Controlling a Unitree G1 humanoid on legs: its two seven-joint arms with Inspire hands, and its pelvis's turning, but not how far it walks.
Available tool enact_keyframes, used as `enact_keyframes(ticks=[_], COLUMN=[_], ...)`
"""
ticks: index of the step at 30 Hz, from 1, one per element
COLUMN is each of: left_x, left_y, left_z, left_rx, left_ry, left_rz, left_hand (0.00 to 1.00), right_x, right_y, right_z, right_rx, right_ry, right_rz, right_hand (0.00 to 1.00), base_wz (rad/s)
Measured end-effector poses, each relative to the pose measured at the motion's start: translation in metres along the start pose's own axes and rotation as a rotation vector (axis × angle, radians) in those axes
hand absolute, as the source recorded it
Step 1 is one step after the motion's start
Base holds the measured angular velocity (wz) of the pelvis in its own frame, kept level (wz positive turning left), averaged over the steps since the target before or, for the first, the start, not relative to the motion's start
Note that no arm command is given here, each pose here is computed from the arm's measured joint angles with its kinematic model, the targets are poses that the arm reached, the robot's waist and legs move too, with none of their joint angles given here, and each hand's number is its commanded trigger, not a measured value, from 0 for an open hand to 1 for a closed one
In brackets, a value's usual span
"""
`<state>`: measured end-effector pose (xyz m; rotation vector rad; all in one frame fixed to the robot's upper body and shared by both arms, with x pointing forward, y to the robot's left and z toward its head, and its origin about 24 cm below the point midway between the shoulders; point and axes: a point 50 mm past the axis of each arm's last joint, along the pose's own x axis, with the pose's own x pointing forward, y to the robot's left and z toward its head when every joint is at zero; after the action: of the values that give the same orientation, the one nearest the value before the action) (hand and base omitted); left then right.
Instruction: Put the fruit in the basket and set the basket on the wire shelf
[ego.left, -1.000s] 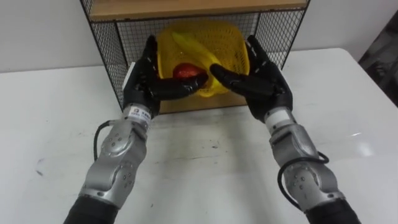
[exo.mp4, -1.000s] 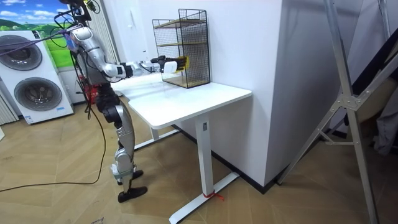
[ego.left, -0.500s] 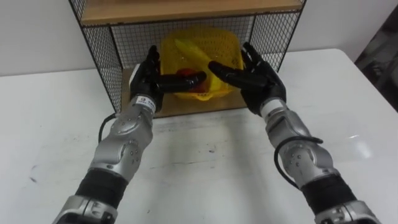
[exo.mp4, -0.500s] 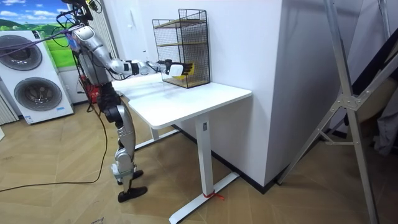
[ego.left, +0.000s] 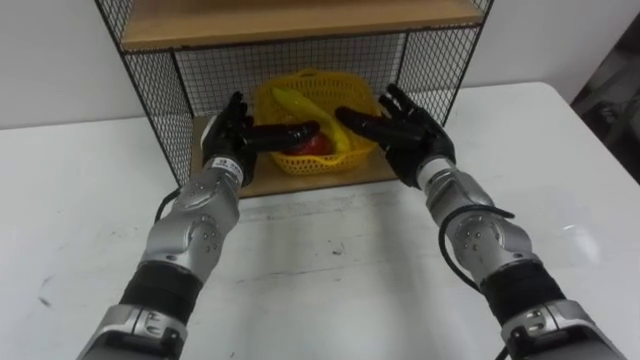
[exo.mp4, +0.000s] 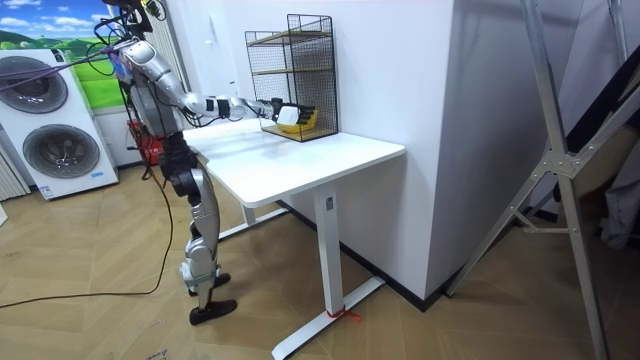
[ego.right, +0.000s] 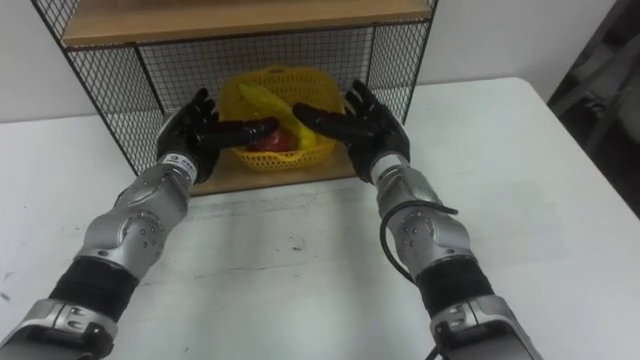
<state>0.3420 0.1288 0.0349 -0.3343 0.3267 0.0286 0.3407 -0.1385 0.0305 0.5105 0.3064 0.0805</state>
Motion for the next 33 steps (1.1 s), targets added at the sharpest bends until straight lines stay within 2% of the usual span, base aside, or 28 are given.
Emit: enact_keyframes(ticks=[5,7,8,16,23,30,33], left_x=[0.0,0.0,0.001,0.001,-0.004,-0.012,-0.019], left_y=[-0.001,0.004,0.011,0.008,-0.003,0.005,0.001], left_z=[-0.001,0.001,-0.001,-0.006,0.024,0.032,0.041], left_rx=[0.0,0.018,0.012,-0.009,-0.015,-0.028,-0.039], left_ry=[0.005,-0.002,0.006,0.044,-0.084,-0.14,-0.19], left_rz=[-0.001,0.016,0.04,0.069,0.046,0.068,0.047], left_hand=[0.0,0.0,0.0,0.0,0.0,0.0,0.0], right_x=[0.0,0.002,0.002,0.003,0.001,-0.004,-0.007], right_y=[0.0,0.005,0.007,0.003,0.006,0.009,0.009], right_z=[0.0,-0.002,-0.007,0.001,0.02,0.042,0.041], right_rx=[-0.005,-0.022,-0.022,0.036,0.052,0.017,0.014], right_ry=[0.006,0.026,0.049,0.017,-0.06,-0.148,-0.152], right_rz=[0.001,0.029,0.043,-0.005,-0.024,0.015,0.026], right_hand=[0.0,0.0,0.0,0.0,0.0,0.0,0.0], base_wz=[-0.15,-0.4,0.31,0.26,0.06,0.01,0.0])
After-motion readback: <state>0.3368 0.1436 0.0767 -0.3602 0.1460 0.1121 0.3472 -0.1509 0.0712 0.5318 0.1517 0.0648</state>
